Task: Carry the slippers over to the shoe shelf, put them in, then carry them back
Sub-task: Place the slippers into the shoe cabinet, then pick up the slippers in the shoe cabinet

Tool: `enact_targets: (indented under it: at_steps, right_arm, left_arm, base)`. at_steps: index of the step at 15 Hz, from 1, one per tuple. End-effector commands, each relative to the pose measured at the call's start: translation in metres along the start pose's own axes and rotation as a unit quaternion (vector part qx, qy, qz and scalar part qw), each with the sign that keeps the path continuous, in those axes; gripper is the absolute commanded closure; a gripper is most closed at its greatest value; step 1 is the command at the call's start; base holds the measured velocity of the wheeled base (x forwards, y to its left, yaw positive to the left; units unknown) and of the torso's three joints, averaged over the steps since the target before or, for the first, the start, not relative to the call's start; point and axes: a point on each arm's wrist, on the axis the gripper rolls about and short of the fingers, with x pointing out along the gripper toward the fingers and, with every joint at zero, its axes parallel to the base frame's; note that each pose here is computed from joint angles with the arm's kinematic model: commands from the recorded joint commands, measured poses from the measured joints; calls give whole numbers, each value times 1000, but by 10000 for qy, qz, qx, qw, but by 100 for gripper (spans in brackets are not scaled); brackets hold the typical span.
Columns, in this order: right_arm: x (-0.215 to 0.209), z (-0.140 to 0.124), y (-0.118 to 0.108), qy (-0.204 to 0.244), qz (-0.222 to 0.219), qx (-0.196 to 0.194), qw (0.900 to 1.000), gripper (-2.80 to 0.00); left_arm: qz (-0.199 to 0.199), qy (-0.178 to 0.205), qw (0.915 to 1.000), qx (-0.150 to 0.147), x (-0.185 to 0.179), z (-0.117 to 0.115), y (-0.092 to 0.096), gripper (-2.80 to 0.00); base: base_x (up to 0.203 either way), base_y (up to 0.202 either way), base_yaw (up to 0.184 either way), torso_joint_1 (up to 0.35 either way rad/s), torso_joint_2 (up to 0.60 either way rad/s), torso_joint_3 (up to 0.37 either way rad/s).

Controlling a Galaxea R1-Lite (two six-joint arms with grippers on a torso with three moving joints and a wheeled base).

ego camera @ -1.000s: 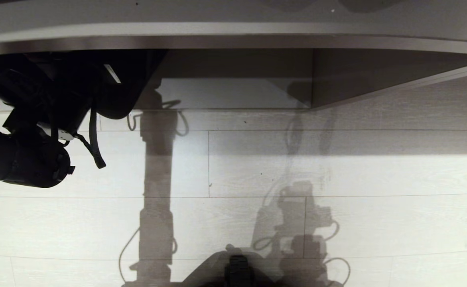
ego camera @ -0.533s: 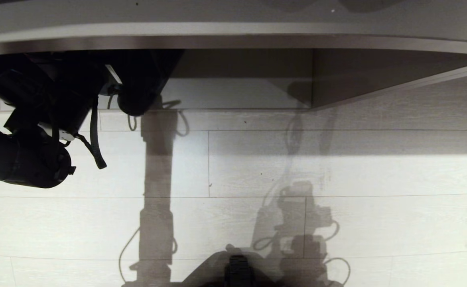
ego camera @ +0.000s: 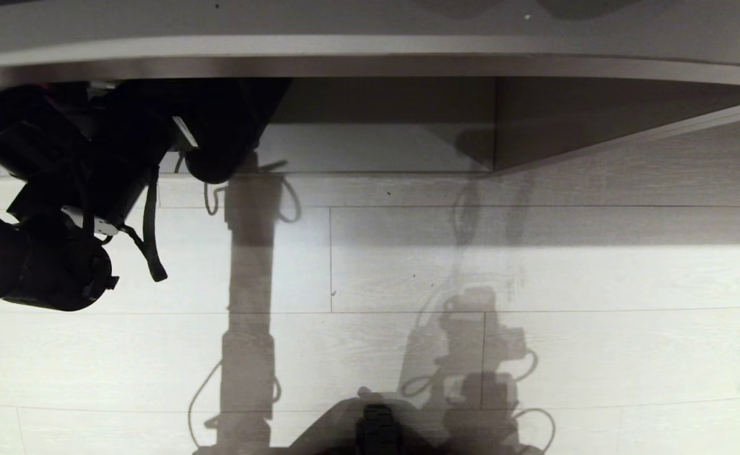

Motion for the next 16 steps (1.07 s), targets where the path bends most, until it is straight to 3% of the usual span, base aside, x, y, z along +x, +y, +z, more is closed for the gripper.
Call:
enact_targets:
  at_steps: [1,8,12,16]
  right_arm:
    - [0,0,0,-3,4,-3,10000,0]
    - [0,0,0,-3,4,-3,10000,0]
    - [0,0,0,0,4,-3,10000,0]
    - [0,0,0,-3,4,-3,10000,0]
  left_arm:
    - [-13,24,10000,2,-7,5,0,-280]
    - [-265,502,9984,-19,-32,-6,-3,-280]
    - [-297,535,9981,8,-44,6,-3,-280]
    - [-354,899,9953,22,-55,1,-3,-280]
  base:
    - [0,0,0,0,0,0]
    - [0,0,0,0,0,0]
    - [0,0,0,0,0,0]
    - [0,0,0,0,0,0]
